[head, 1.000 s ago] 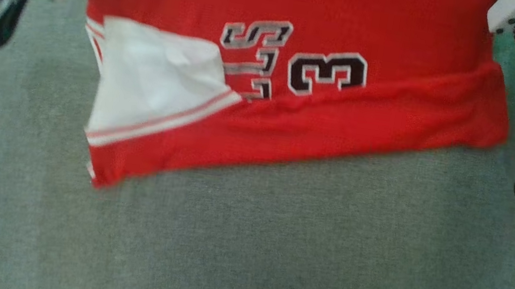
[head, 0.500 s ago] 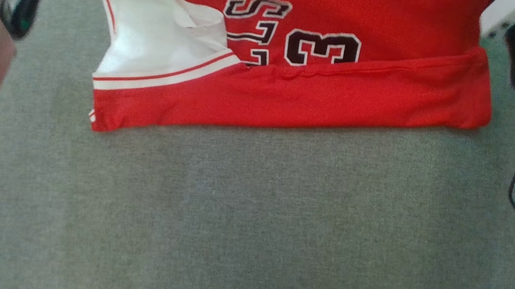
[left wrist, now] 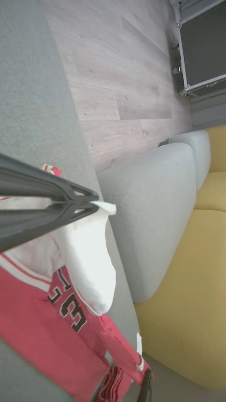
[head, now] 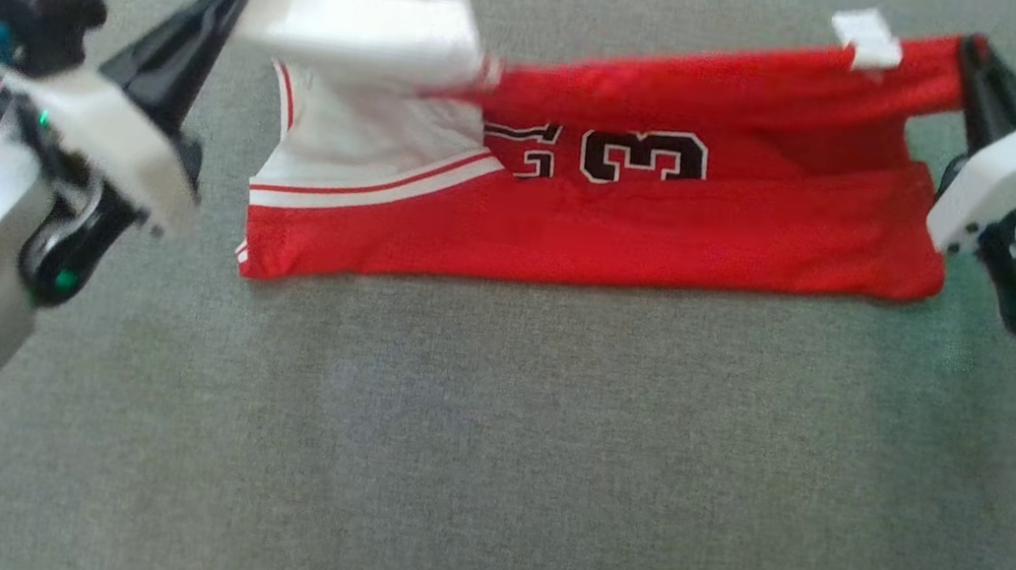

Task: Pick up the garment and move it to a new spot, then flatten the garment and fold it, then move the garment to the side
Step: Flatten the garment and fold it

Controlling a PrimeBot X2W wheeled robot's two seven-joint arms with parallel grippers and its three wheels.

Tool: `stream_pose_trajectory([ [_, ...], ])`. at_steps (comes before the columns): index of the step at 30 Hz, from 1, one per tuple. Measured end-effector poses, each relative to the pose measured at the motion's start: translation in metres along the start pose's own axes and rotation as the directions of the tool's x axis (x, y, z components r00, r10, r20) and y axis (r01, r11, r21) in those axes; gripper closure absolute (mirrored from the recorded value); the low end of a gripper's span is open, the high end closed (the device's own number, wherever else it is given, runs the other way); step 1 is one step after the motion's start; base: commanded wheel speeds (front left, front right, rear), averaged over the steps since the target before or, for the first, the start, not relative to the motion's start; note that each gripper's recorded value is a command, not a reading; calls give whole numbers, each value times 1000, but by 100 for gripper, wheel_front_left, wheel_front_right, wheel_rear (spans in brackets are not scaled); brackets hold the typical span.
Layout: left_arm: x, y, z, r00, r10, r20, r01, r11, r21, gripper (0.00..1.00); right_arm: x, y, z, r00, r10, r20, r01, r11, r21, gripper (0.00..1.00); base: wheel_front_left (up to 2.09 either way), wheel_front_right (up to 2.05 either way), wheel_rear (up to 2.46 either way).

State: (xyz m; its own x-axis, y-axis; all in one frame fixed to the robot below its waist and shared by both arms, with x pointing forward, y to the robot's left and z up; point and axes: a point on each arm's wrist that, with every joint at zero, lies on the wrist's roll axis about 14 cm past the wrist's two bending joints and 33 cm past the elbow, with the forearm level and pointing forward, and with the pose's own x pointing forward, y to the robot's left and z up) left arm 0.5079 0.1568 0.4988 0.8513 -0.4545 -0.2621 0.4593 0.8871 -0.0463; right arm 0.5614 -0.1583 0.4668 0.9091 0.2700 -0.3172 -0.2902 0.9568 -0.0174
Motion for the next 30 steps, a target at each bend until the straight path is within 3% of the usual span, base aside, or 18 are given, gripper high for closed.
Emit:
stream_pose_trajectory([
  [9,-41,-23,-54,969,-84,-232,77,996,-38,100,-38,-9,-43,983,15,-180,-17,1000,-10,100,0,0,0],
  [19,-47,-34,-76,945,-121,-305,129,992,4,100,-62,-6,-82,927,61,-369,-97,992,-81,100,0,0,0],
  [27,-49,-42,-95,927,-136,-350,152,988,19,100,-72,-1,-103,887,81,-455,-123,990,-65,100,0,0,0],
  [28,-48,-44,-95,928,-140,-345,157,987,22,100,-73,-2,-104,885,79,-459,-117,992,-55,85,0,0,0],
  [29,-47,-46,-95,929,-144,-342,160,987,20,100,-74,-4,-105,882,73,-465,-109,993,-51,0,0,0,0],
  [30,-47,-48,-96,929,-146,-340,162,987,19,62,-75,-7,-106,880,65,-470,-98,994,-45,0,0,0,0],
])
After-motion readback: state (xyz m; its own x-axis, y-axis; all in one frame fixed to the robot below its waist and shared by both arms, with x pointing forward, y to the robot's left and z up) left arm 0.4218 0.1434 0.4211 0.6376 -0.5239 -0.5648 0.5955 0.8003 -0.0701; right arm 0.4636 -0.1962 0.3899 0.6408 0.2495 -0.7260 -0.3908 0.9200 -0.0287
